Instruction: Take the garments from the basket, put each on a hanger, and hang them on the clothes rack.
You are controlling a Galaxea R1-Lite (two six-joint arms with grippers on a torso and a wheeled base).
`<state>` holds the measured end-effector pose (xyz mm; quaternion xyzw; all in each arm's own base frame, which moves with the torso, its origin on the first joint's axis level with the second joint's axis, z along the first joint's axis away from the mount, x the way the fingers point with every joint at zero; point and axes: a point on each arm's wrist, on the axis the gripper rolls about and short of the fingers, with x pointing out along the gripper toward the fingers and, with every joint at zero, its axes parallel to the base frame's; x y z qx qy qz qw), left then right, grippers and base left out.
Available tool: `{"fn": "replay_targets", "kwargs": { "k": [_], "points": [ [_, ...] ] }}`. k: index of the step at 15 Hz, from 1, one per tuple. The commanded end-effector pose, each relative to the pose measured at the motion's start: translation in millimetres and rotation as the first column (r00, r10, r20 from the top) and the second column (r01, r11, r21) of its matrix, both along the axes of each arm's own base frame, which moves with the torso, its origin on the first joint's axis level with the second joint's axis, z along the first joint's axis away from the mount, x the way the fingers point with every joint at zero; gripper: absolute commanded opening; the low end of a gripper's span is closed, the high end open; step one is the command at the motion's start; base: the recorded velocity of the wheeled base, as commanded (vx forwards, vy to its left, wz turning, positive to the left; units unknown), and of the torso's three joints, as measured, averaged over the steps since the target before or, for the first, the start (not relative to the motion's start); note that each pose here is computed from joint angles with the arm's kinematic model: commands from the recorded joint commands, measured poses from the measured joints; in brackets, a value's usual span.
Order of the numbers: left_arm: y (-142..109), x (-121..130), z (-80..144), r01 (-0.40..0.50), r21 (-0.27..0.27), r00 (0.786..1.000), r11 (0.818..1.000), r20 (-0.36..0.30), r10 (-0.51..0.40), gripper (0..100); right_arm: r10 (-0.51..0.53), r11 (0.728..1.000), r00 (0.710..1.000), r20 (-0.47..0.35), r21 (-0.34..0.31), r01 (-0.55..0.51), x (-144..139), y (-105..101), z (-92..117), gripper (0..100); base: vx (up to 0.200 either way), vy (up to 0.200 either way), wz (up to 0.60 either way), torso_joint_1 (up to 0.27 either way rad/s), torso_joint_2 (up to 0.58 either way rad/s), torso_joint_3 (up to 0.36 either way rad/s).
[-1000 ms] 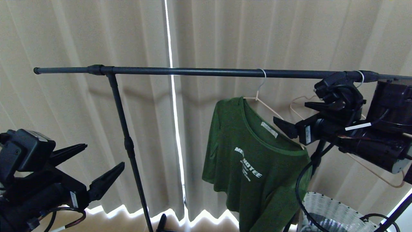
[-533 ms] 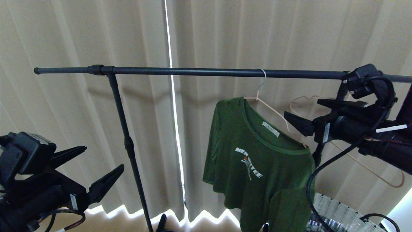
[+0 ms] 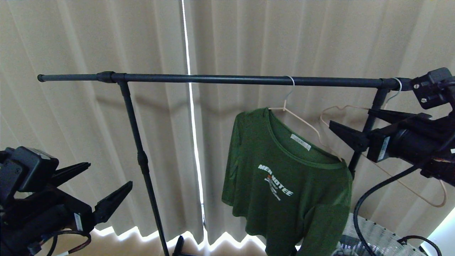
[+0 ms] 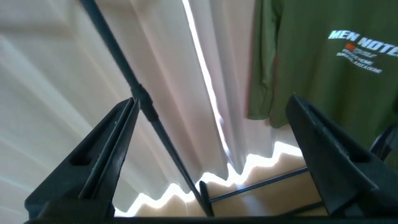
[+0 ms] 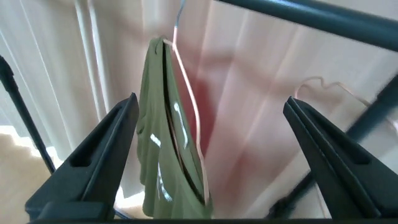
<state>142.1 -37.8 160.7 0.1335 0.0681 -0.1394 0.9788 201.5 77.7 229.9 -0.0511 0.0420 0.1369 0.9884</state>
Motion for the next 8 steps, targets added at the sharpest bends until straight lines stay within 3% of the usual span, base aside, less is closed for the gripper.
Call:
{"fn": "replay_targets", "kwargs": {
  "k": [1,4,8],
  "points": [
    [5.4,-2.8,-3.2,-0.031,0.002,0.999,1.0,-0.006,0.031,100,-0.062,0.998,0.998,0.017,-0.017,0.063,-15.2,-19.4,-2.1,100,-0.2,0.0,0.0,0.002,0.01,0.002],
    [11.9,-15.3,-1.5,-0.059,-0.011,0.998,0.998,0.03,0.06,100,-0.197,0.98,0.98,0.011,-0.036,0.198,-25.7,-49.1,-10.9,100,-0.2,0.0,0.0,0.006,0.0,0.006],
    [15.6,-33.5,-7.9,-0.057,-0.022,0.997,0.998,0.046,0.058,100,-0.251,0.967,0.968,-0.01,-0.046,0.25,-46.1,-61.2,-26.1,100,-0.2,0.0,0.0,-0.001,0.0,0.002]
  ]
}}
